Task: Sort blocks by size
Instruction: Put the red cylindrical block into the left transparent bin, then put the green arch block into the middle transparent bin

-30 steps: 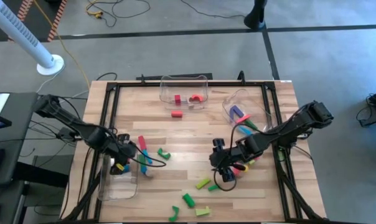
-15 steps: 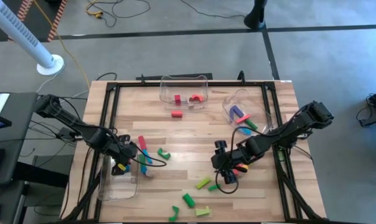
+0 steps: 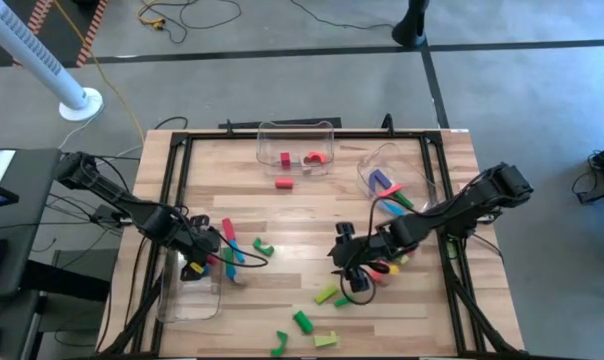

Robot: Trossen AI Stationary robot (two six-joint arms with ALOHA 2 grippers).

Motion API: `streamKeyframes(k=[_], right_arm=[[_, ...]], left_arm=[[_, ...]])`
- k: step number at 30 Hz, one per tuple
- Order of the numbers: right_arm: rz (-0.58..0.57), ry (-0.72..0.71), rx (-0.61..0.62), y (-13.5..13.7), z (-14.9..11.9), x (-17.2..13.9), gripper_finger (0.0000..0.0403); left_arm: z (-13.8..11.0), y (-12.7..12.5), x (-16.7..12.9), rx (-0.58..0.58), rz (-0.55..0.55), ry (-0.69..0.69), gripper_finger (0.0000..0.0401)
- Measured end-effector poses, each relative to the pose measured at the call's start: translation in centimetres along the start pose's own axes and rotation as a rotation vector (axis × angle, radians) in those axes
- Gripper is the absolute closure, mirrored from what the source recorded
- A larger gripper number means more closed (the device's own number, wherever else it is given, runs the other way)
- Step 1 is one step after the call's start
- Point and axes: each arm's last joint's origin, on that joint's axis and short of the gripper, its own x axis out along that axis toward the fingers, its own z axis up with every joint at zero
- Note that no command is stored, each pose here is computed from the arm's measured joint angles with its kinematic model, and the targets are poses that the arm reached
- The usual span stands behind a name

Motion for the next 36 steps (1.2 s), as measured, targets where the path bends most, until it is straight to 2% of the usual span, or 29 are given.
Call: streamKeyframes(k=[11,20,25,29,36], right_arm=[[-0.009,-0.089,-0.005,-1.0,-0.2,6.3,0.0147],[-0.046,-0.267,0.054,-3.1,1.0,10.3,0.0147],[-0.053,-0.264,0.061,-3.5,1.3,12.9,0.0147],[-0.066,-0.272,0.033,-4.0,2.1,14.3,0.0147],[-0.101,-0.325,-0.015,-5.1,4.0,13.9,0.0147]], left_arm=[[0.2,0.0,-0.2,0.016,0.004,-0.013,0.0219],[2.0,-0.4,-1.9,0.119,0.091,-0.182,0.0218],[2.7,-0.6,-2.1,0.185,0.109,-0.255,0.0218],[3.0,-0.7,-2.2,0.208,0.103,-0.291,0.0218],[3.2,-0.8,-2.2,0.210,0.101,-0.307,0.0218]])
